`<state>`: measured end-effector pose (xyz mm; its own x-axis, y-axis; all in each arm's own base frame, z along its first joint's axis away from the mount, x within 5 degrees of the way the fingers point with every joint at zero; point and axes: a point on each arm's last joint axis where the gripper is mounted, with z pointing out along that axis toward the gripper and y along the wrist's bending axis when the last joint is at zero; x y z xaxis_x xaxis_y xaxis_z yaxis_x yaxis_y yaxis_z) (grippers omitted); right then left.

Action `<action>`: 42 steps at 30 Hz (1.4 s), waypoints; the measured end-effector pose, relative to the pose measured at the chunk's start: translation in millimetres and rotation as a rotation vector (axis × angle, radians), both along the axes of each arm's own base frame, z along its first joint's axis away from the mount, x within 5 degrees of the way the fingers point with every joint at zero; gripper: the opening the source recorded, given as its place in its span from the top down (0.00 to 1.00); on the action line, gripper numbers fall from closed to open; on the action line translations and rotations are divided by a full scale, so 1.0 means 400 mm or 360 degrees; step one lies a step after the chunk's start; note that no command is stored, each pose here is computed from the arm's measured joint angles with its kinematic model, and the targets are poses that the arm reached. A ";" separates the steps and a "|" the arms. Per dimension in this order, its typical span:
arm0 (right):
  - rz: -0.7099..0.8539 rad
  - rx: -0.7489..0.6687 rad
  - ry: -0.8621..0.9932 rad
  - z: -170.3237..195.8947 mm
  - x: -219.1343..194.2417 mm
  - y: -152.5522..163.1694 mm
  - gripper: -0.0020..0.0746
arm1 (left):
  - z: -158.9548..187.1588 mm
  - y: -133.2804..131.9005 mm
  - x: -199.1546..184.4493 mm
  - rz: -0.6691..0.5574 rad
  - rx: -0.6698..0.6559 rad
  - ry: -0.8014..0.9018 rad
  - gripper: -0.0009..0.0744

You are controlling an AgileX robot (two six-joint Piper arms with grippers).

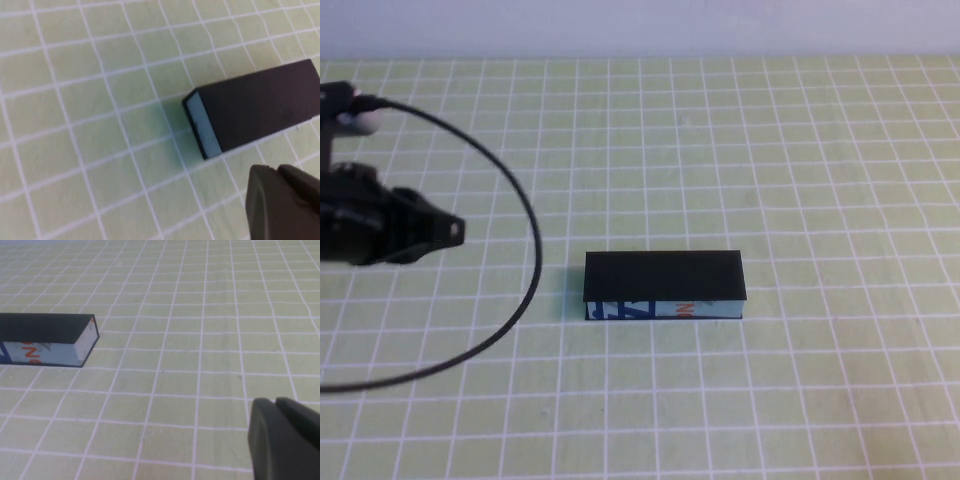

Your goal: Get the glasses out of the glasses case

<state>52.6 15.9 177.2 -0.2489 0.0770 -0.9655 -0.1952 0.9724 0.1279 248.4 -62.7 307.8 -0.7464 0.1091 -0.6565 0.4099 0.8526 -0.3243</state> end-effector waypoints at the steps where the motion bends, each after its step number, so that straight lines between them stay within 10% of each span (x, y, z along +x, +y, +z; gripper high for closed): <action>1: 0.0000 0.0000 0.0000 0.000 0.000 0.000 1.00 | 0.001 -0.012 0.031 -0.0022 -0.0006 -0.0017 0.99; 17: 0.0000 0.0000 0.0000 0.000 0.000 0.000 1.00 | -0.267 -0.237 0.443 -0.0491 -0.0116 0.0323 0.99; 30: -0.0029 0.0021 -0.0080 0.012 0.003 -0.003 1.00 | -0.327 -0.247 0.449 -0.0611 -0.0088 0.0473 0.99; 42: -0.0215 0.0812 -0.0310 0.065 0.009 -0.020 1.00 | -0.333 -0.240 0.448 -0.0626 -0.0018 0.0473 0.99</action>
<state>56.3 7.8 203.3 -0.0251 0.5652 -0.8246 -0.1406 0.8146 0.5627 427.7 -158.8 174.5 -0.8052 0.4143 -0.4243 0.5883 0.6474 -0.4844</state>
